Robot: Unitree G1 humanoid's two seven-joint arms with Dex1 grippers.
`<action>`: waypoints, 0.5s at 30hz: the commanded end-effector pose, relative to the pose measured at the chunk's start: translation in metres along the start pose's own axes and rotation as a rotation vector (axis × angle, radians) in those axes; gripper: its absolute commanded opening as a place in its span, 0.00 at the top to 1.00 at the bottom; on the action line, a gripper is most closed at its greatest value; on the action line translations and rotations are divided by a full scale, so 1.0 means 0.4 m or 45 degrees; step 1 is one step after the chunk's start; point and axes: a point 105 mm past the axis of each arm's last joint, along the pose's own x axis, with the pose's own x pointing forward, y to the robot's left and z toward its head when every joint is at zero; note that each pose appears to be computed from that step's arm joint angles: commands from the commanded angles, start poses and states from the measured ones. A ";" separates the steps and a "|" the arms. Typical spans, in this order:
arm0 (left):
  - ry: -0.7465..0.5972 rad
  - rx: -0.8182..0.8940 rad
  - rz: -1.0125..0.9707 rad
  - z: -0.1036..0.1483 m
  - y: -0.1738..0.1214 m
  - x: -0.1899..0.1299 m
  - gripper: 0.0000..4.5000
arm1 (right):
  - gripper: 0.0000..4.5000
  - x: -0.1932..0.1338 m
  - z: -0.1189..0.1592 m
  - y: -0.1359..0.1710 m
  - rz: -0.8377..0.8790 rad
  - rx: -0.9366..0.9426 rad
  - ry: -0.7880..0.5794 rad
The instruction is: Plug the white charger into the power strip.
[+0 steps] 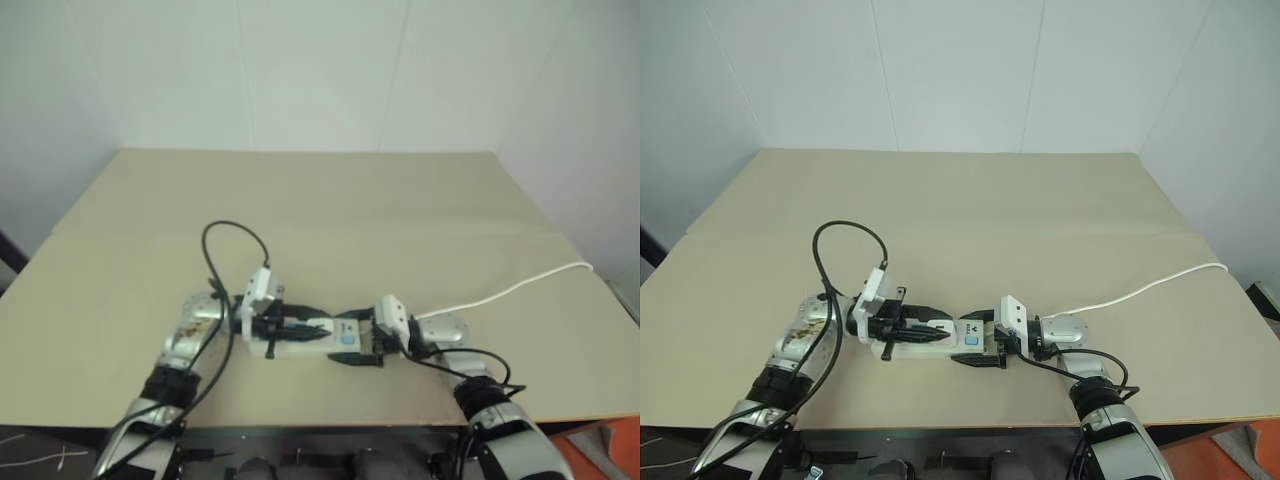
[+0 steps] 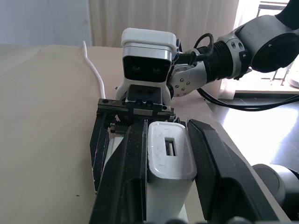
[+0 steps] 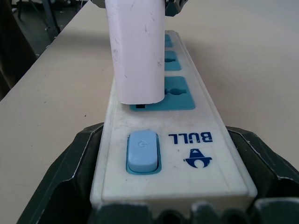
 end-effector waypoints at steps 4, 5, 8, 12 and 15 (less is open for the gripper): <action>0.190 -0.212 -0.057 -0.103 -0.034 -0.024 0.77 | 0.22 -0.008 -0.042 0.022 0.026 0.074 0.066; 0.195 -0.214 -0.055 -0.105 -0.030 -0.025 0.77 | 0.22 -0.008 -0.042 0.022 0.026 0.074 0.066; 0.220 -0.236 -0.056 -0.114 -0.024 -0.028 0.77 | 0.22 -0.009 -0.041 0.023 0.026 0.074 0.066; 0.233 -0.275 -0.006 -0.137 -0.022 -0.025 0.77 | 0.22 -0.012 -0.041 0.025 0.021 0.073 0.063; 0.237 -0.287 0.007 -0.144 -0.025 -0.022 0.77 | 0.22 -0.014 -0.042 0.026 0.017 0.075 0.064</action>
